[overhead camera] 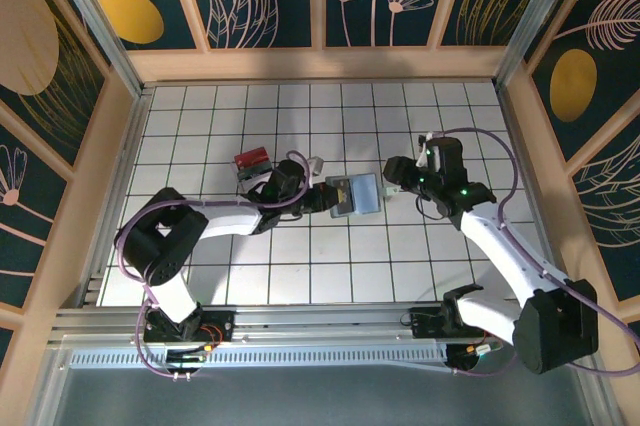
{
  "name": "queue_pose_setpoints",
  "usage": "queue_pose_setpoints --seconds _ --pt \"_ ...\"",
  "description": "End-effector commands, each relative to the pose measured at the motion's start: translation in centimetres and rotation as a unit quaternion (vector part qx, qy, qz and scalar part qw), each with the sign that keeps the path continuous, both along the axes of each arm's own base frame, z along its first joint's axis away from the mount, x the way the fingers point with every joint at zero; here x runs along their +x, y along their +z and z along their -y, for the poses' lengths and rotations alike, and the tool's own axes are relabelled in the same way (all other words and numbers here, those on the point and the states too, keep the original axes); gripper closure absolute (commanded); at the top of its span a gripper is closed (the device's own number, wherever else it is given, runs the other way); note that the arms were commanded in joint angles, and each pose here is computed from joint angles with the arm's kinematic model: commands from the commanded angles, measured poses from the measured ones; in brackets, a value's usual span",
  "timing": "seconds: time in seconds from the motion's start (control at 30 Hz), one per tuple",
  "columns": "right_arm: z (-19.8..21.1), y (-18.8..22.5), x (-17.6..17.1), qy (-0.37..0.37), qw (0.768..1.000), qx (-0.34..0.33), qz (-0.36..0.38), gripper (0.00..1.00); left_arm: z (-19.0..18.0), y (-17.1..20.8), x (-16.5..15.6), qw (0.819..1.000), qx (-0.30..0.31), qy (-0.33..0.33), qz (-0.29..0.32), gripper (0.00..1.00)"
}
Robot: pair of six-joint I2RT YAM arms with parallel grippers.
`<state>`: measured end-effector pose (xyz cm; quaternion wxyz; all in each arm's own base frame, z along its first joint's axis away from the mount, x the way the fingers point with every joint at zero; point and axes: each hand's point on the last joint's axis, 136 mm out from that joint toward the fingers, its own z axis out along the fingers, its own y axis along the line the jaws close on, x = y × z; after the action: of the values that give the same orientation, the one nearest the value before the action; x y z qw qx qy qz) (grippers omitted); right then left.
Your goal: Take the credit cards out of the card holder
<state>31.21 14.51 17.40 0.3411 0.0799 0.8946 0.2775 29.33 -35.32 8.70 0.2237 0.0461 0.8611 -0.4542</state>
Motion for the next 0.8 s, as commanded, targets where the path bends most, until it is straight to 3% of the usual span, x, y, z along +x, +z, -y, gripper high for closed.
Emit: queue_pose_setpoints --seconds 0.0,0.2,0.37,0.77 --pt "-2.2 -0.3 -0.5 0.036 0.999 0.038 -0.01 0.49 0.7 -0.5 -0.6 1.0 0.0 -0.015 -0.022 1.0" --pt "-3.6 -2.6 -0.8 0.05 0.997 0.039 -0.04 0.51 -0.1 -2.2 -0.8 0.998 0.04 -0.012 -0.036 1.0" --pt "-4.1 -4.5 -0.8 0.051 0.996 0.03 -0.063 0.54 -0.6 -3.0 -0.4 0.997 0.071 -0.005 -0.031 0.92" --pt "-4.8 -6.1 -0.9 0.062 0.995 0.018 -0.081 0.56 -2.0 -3.6 -0.1 0.994 0.104 0.019 -0.026 0.52"
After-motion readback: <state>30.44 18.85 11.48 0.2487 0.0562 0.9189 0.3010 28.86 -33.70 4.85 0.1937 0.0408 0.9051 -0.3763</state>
